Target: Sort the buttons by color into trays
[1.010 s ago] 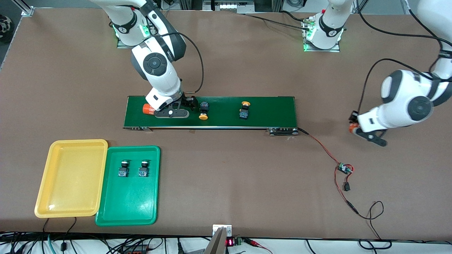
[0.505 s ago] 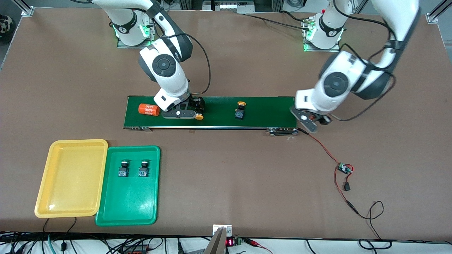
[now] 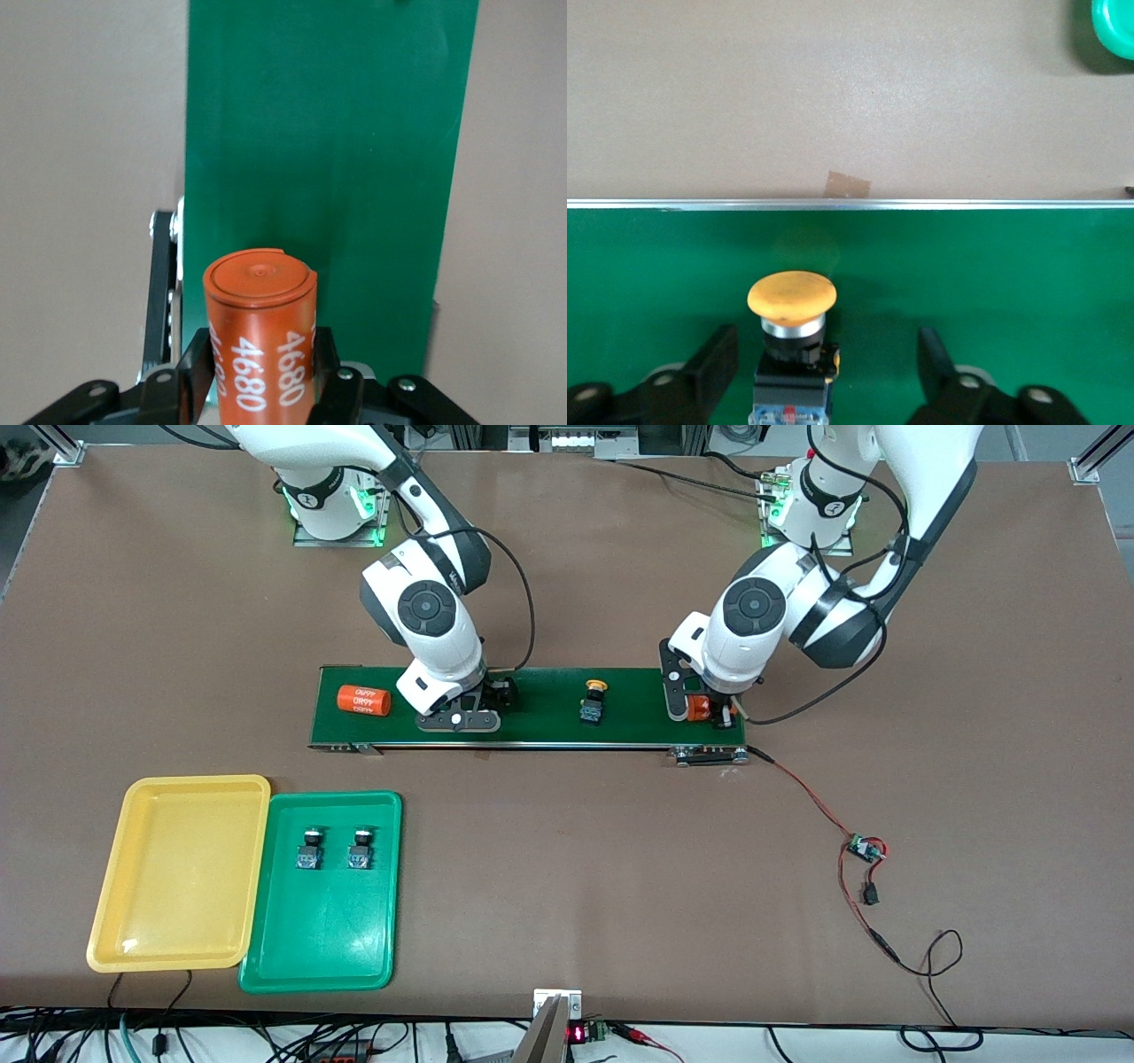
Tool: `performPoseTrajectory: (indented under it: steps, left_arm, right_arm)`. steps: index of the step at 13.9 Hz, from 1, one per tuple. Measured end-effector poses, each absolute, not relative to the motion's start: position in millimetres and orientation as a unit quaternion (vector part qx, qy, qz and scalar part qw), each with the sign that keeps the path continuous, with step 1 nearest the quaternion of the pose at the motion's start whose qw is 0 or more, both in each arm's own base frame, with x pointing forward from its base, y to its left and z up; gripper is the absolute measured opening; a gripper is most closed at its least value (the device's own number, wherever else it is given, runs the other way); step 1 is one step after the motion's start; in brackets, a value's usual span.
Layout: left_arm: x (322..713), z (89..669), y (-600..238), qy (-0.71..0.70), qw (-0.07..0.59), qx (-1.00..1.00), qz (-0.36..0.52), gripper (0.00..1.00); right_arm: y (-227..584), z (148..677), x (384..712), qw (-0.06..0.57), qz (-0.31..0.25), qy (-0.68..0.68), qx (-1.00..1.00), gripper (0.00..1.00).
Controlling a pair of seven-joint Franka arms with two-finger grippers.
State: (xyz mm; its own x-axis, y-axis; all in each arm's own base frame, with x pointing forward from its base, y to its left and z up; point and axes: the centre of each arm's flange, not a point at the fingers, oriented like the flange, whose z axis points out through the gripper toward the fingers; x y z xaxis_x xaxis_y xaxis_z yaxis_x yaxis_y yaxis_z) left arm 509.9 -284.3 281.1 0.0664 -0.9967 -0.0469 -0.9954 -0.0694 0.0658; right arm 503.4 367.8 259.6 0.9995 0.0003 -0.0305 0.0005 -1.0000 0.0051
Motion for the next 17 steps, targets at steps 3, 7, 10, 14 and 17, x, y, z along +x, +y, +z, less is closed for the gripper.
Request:
performPoseTrajectory:
  steps: [3, 7, 10, 14, 17]
  left_arm:
    - [506.8, 266.3, -288.9, -0.703, 0.022, 0.709, -0.041, 0.5]
    - [495.1, 261.3, -300.2, -0.713, 0.024, 0.699, -0.048, 0.5]
    - [494.2, 261.5, -301.3, -0.714, 0.024, 0.698, -0.049, 0.5]
    - [493.4, 270.3, -305.9, -0.718, 0.017, 0.695, -0.042, 0.83]
    - [507.3, 316.7, -305.4, -0.714, -0.018, 0.7, -0.005, 1.0]
  right_arm:
    - [366.4, 257.1, 506.6, 0.004, -0.015, -0.002, 1.0, 0.74]
    - [361.9, 257.2, 510.4, 0.006, -0.013, -0.004, 1.0, 0.6]
    - [359.1, 256.8, 512.1, 0.008, -0.013, -0.002, 1.0, 0.41]
    - [349.0, 258.4, 520.5, 0.009, -0.011, -0.006, 1.0, 0.33]
    - [338.7, 283.0, 543.3, 0.018, -0.015, -0.003, 1.0, 0.33]
